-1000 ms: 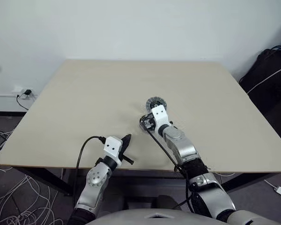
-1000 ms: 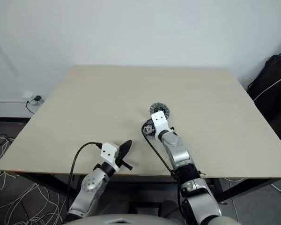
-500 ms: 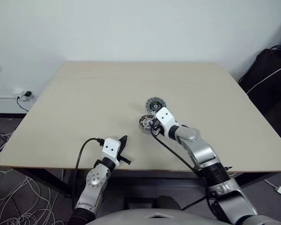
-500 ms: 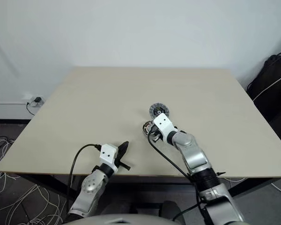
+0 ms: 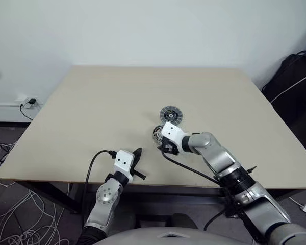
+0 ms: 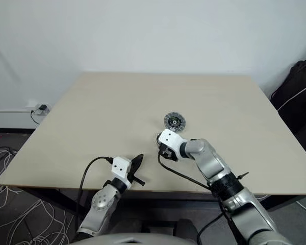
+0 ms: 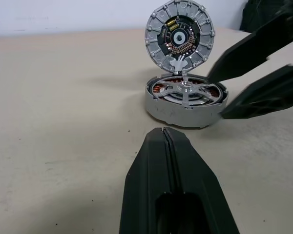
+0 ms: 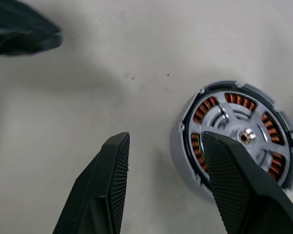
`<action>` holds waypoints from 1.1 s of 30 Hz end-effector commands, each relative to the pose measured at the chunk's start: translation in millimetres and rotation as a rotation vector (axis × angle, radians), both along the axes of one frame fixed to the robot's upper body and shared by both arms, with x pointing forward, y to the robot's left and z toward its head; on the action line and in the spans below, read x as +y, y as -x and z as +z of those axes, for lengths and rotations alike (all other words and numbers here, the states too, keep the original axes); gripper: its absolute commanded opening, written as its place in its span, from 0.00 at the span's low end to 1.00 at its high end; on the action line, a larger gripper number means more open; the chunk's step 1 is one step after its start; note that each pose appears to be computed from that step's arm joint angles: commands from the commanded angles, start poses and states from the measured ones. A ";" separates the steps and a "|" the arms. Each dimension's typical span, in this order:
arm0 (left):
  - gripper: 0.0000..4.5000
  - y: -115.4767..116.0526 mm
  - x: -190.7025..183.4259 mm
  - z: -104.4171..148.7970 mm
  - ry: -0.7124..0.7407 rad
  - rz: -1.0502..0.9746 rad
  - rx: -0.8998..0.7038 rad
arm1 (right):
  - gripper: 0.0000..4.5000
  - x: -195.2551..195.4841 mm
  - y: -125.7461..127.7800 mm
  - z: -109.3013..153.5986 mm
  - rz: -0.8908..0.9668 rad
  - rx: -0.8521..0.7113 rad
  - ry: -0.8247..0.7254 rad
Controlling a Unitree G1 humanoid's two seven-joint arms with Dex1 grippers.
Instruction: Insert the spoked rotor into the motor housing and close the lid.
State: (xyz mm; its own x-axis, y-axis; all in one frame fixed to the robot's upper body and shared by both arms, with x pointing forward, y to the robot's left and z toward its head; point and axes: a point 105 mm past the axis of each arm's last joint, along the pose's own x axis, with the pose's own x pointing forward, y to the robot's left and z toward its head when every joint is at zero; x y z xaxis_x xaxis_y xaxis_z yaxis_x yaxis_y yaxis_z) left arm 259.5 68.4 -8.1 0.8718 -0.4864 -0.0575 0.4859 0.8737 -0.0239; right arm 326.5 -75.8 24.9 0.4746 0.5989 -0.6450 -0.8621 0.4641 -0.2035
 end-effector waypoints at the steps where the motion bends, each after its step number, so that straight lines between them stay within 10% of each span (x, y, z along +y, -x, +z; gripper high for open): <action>1: 0.00 -3.4 -1.9 10.8 0.016 0.008 -0.046 | 0.56 1.7 -14.6 5.9 -0.004 -0.027 0.006; 9: 0.00 -2.7 -0.8 11.6 0.027 0.026 -0.046 | 0.56 -9.4 -15.4 -20.6 -0.028 0.056 0.076; 16: 0.00 -3.9 -3.6 12.7 0.037 0.026 -0.049 | 0.14 -13.1 -14.9 -15.8 -0.014 0.047 0.080; 27: 0.00 -5.9 -9.6 12.0 0.056 0.015 -0.048 | 0.14 -24.5 -9.0 -3.4 -0.070 0.057 -0.018; 33: 0.00 -5.0 -7.7 7.0 0.074 0.042 -0.022 | 0.14 -21.7 36.4 14.2 -0.064 0.125 -0.133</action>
